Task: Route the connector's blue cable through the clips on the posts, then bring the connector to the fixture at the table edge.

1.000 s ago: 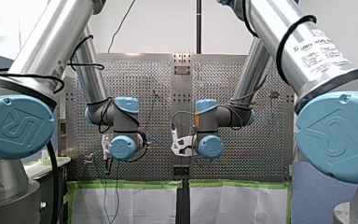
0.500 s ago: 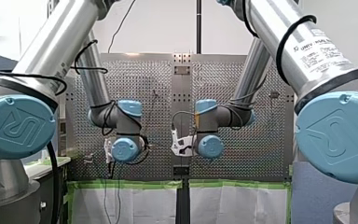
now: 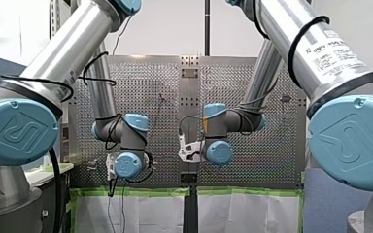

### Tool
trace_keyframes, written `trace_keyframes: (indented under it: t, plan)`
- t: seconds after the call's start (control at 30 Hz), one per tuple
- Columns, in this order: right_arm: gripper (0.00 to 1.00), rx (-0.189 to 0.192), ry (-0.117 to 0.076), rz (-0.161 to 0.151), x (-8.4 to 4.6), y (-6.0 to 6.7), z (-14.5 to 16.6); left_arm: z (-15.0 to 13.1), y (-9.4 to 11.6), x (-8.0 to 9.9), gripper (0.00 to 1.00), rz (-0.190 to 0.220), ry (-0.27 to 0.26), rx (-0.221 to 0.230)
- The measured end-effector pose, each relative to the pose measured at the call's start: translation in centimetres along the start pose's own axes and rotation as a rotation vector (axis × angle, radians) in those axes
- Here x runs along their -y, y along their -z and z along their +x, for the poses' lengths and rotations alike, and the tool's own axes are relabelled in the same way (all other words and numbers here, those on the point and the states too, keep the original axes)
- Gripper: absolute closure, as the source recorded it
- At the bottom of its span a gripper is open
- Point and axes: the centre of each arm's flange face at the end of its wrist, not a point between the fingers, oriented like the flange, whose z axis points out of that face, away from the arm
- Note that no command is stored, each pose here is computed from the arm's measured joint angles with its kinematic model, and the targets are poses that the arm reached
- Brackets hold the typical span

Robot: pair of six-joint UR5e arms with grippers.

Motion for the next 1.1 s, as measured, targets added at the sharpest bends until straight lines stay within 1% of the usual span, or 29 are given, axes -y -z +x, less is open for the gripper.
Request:
trace_keyframes:
  t: [0.1, 0.2, 0.3, 0.37, 0.43, 0.6, 0.63, 0.73, 0.87, 0.93, 0.97, 1.1]
  plan:
    - [1.00, -0.003, -0.016, 0.002, -0.4, 0.3, 0.3, -0.2, 0.0, 0.1, 1.00, 0.004, 0.002, 0.004]
    - [1.00, -0.006, -0.040, 0.012, -0.7, 1.0, 0.8, -0.8, -0.2, 0.7, 1.00, 0.016, 0.018, 0.017]
    - [1.00, -0.023, -0.073, 0.030, -0.8, 1.7, 1.6, -1.8, 0.0, 1.6, 1.00, 0.038, 0.043, 0.025]
    - [1.00, -0.042, -0.097, 0.044, -1.0, 2.0, 2.3, -2.3, 0.1, 1.7, 1.00, 0.038, 0.050, 0.027]
    - [1.00, -0.062, -0.122, 0.060, -1.0, 2.1, 3.3, -3.0, -0.1, 1.7, 1.00, 0.026, 0.056, 0.033]
    - [1.00, -0.117, -0.179, 0.078, -1.4, 1.6, 6.0, -4.7, -0.5, 1.3, 1.00, -0.020, 0.059, 0.045]
    - [1.00, -0.132, -0.193, 0.080, -1.5, 1.4, 6.8, -5.0, -0.6, 1.2, 1.00, -0.026, 0.058, 0.047]
    - [1.00, -0.164, -0.226, 0.088, -1.7, 0.8, 8.8, -5.9, -0.7, 0.8, 1.00, -0.046, 0.060, 0.050]
    - [1.00, -0.205, -0.266, 0.090, -2.2, 0.0, 11.6, -7.0, -1.0, 0.2, 1.00, -0.065, 0.070, 0.051]
    - [1.00, -0.225, -0.283, 0.087, -2.5, -0.3, 12.9, -7.6, -1.2, -0.1, 1.00, -0.069, 0.080, 0.051]
    - [1.00, -0.233, -0.289, 0.085, -2.7, -0.4, 13.4, -7.9, -1.4, -0.3, 1.00, -0.070, 0.083, 0.051]
    - [1.00, -0.260, -0.301, 0.077, -3.5, -0.5, 15.1, -9.0, -1.9, -1.0, 1.00, -0.071, 0.087, 0.049]
